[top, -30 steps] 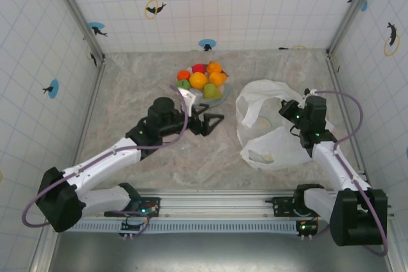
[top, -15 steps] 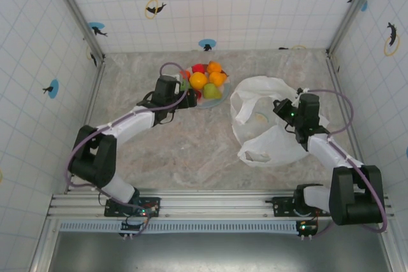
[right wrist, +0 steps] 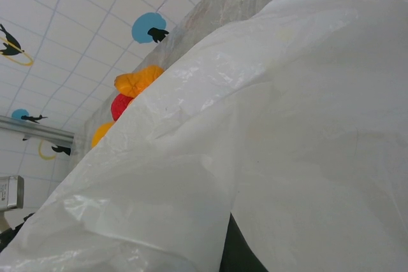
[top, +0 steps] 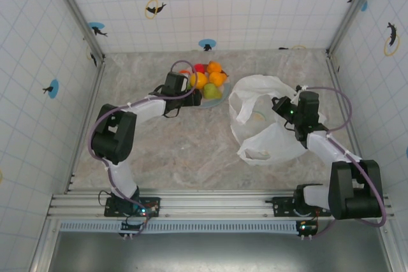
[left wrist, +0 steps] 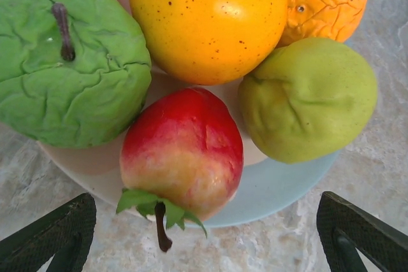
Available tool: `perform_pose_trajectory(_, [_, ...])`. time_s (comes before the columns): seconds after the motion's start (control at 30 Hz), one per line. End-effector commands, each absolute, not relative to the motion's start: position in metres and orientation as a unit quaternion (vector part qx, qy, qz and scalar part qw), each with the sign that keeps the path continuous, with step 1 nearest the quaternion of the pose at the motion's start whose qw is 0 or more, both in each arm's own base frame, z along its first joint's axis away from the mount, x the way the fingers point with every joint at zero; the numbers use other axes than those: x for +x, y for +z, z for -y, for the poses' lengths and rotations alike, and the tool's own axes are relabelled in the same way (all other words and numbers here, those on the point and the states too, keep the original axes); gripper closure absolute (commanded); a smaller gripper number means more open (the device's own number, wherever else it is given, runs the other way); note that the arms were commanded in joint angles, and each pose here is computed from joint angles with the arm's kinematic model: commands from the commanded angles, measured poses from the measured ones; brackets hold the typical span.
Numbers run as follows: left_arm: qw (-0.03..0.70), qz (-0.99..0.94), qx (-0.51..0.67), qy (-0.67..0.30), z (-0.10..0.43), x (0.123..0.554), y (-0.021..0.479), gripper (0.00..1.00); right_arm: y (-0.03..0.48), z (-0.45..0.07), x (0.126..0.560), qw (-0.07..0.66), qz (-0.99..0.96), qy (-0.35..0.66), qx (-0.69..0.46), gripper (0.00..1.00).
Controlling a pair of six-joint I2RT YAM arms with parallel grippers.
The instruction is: Place the fruits into the plastic bag
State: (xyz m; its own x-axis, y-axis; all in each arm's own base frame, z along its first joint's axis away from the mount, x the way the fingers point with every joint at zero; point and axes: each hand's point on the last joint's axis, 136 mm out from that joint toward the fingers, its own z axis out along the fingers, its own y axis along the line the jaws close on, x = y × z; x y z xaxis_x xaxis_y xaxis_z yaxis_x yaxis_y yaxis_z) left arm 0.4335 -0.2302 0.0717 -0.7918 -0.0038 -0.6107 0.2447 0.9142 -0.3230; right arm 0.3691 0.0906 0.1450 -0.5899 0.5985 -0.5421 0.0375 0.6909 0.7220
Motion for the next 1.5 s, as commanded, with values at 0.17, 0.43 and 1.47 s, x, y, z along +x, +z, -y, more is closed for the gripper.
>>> perform_pose_trajectory(0.17, [0.311,-0.928,0.086,-0.189,0.235,0.45,0.061,0.13,0.17,-0.092,0.382,0.438,-0.808,0.354,0.174,1.0])
perform_pose_trajectory(0.43, [0.307,-0.93,0.091,-0.179,0.235,0.455,0.052,0.14,0.169,-0.091,0.382,0.437,-0.809,0.353,0.175,1.0])
perform_pose_trajectory(1.47, [0.306,-0.929,0.096,-0.185,0.237,0.453,0.053,0.48,0.166,-0.089,0.378,0.433,-0.812,0.35,0.175,1.0])
